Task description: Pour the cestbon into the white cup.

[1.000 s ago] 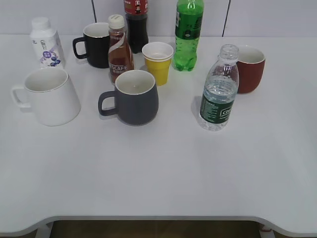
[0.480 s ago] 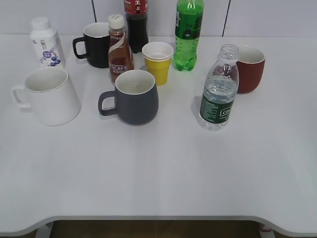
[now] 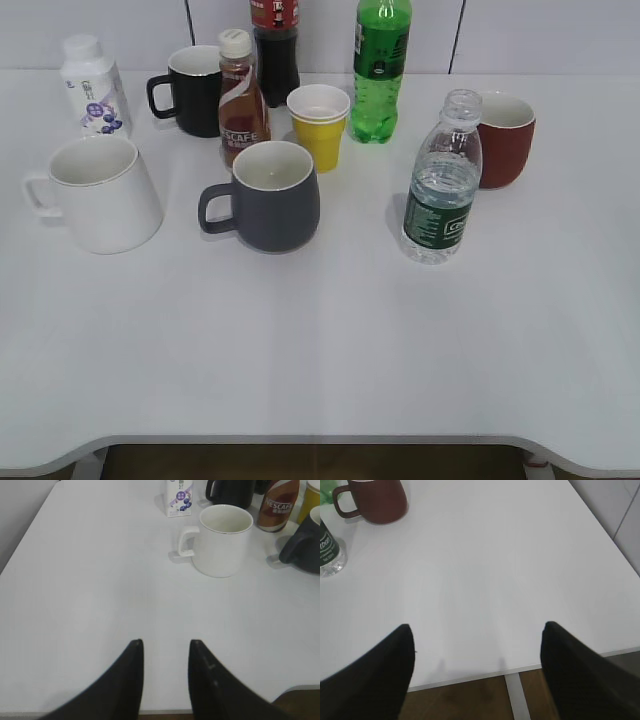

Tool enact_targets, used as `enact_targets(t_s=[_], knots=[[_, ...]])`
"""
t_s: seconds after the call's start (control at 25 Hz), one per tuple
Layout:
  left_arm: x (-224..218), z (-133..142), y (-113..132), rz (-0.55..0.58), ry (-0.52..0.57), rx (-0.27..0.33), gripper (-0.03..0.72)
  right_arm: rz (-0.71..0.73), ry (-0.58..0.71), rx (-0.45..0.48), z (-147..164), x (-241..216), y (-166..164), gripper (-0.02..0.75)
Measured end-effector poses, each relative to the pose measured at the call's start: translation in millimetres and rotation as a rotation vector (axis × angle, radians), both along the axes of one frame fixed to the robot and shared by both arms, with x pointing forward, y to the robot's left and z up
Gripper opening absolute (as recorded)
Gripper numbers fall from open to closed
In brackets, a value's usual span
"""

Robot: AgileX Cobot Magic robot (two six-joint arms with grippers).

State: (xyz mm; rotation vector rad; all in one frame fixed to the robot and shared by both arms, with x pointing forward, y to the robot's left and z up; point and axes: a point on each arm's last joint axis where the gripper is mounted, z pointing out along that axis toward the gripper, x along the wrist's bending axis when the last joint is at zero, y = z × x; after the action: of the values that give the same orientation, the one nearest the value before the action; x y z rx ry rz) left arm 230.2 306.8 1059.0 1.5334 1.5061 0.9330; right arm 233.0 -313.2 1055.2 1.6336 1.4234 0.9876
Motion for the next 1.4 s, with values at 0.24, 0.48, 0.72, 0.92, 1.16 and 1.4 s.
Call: enact_targets(t_s=[0.24,0.48,0.72,0.92,1.16,1.4], knots=[[0.0,0.0,0.0,0.000,0.000,0.000,0.232,0.001,0.000,0.001,0.0,0.0,0.1,0.589],[0.7,6.8,0.0,-0.001,-0.042,-0.001,0.232,0.001,0.000,0.001,0.0,0.0,0.1,0.589],[23.2,42.1,-3.6,-0.020,-0.363,-0.018,0.232,0.001,0.000,0.001,0.0,0.0,0.1,0.589],[59.8,67.9,-9.0,-0.042,-0.591,-0.032,0.232,0.001,0.000,0.001,0.0,0.0,0.1,0.589],[143.0,56.1,-18.7,-0.081,-0.480,0.062,0.235,0.002,0.000,0.003,0.0,0.0,0.3,0.589],[229.5,7.4,-31.9,-0.139,-0.392,0.049,0.237,0.003,0.000,0.004,-0.1,0.0,0.4,0.589]])
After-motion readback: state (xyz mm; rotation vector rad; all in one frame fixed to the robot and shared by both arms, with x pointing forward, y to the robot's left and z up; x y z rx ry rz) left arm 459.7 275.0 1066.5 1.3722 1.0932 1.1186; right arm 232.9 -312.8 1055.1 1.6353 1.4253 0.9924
